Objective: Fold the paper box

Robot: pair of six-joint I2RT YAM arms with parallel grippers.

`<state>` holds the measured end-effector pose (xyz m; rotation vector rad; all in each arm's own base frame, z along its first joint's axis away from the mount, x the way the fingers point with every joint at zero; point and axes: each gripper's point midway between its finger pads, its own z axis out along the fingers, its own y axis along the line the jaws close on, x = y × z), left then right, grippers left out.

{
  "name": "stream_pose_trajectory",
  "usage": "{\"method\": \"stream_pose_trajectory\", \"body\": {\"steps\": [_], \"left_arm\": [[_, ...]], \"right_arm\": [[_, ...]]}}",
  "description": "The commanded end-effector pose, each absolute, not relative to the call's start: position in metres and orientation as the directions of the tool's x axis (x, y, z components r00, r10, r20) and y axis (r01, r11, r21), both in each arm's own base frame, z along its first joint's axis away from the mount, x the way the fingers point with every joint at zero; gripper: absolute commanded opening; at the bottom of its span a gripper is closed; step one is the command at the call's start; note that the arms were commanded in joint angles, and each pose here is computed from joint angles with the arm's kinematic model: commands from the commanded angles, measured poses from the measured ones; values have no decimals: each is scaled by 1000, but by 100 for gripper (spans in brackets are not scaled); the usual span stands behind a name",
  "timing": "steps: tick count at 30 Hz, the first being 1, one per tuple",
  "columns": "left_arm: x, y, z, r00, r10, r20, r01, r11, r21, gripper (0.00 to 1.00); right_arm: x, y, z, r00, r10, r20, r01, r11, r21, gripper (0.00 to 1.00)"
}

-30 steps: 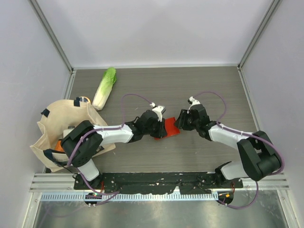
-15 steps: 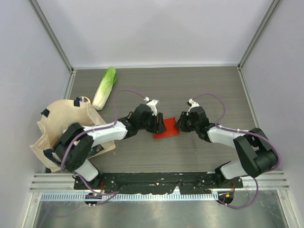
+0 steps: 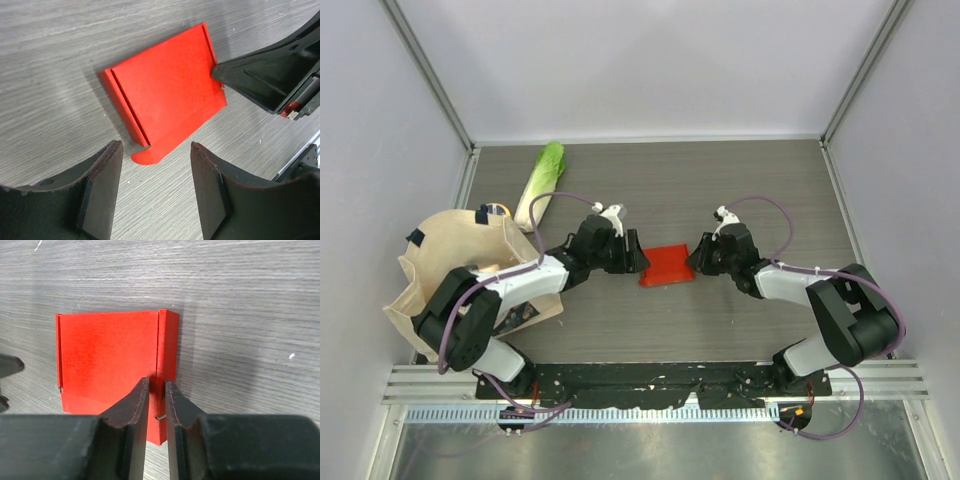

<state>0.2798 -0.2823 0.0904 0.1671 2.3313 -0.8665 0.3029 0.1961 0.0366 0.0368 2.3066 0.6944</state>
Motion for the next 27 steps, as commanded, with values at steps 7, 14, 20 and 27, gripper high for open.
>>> {"method": "stream_pose_trajectory", "body": {"steps": [7, 14, 20, 27], "left_arm": [[295, -293, 73, -816, -190, -546, 214, 778, -591, 64], [315, -298, 63, -818, -270, -507, 106, 797, -595, 64], [327, -311, 63, -816, -318, -482, 81, 764, -640, 66], [329, -338, 69, -842, -380, -382, 57, 641, -765, 64]], "right_arm": [[294, 170, 4, -794, 281, -538, -61, 845, 531, 14], [293, 162, 1, -803, 336, -491, -10, 818, 576, 10], [292, 158, -2, -815, 383, -435, 23, 771, 636, 6], [294, 157, -6, -820, 396, -414, 35, 756, 654, 4]]}}
